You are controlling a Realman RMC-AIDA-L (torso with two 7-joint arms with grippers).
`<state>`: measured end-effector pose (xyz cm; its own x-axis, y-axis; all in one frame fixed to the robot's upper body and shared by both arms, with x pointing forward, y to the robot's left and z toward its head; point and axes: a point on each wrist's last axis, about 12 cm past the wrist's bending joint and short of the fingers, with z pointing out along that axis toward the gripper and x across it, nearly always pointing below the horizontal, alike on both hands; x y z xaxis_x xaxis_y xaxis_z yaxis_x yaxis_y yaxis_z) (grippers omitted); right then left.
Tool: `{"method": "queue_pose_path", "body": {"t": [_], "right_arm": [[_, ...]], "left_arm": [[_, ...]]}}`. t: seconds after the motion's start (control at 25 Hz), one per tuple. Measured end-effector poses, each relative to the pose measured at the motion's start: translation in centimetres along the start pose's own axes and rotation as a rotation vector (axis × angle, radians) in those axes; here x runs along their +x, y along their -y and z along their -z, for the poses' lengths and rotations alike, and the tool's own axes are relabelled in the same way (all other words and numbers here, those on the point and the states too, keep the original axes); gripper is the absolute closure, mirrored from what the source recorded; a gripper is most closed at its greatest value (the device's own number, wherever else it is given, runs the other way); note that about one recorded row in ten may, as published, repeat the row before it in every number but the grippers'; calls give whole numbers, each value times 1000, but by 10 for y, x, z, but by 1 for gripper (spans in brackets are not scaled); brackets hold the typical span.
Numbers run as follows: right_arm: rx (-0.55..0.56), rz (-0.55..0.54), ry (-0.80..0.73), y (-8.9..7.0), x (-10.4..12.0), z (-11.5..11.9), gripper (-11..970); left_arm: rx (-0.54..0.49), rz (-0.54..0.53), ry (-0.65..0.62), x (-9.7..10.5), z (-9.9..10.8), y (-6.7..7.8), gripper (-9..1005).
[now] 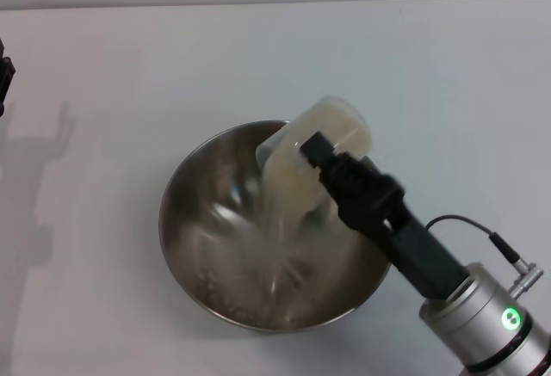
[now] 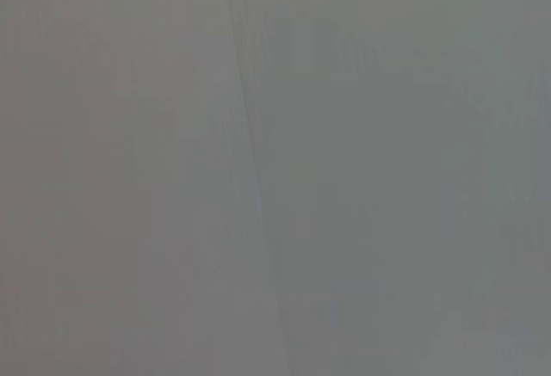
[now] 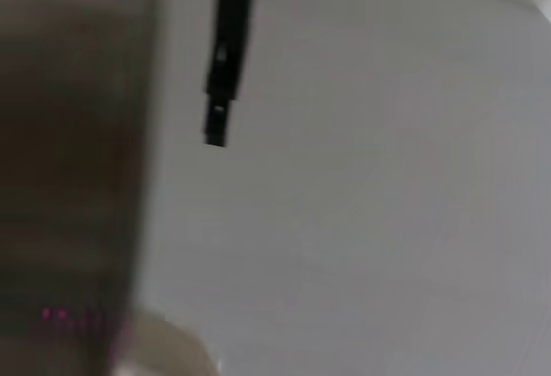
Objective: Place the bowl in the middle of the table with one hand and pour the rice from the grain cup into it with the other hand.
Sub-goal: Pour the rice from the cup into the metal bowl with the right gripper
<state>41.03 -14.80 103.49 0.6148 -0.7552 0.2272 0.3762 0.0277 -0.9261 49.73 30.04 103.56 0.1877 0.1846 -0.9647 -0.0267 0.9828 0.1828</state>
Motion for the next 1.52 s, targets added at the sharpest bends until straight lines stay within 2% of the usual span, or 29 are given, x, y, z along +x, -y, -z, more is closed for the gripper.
{"method": "queue_pose_path", "body": {"t": [0.12, 0.16, 0.52, 1.24, 1.52], "right_arm": [[-14, 140, 18, 0, -6, -2, 901], [-14, 140, 18, 0, -6, -2, 900], [-38, 364, 75, -2, -18, -1, 891], [-53, 538, 122, -5, -25, 0, 874], [-55, 528, 125, -5, -24, -1, 868]], "left_arm": [[1, 1, 0, 0, -1, 1, 182], [1, 1, 0, 0, -1, 1, 182], [2, 2, 0, 0, -1, 1, 182], [1, 3, 3, -1, -1, 1, 182], [1, 3, 5, -1, -1, 1, 182]]}}
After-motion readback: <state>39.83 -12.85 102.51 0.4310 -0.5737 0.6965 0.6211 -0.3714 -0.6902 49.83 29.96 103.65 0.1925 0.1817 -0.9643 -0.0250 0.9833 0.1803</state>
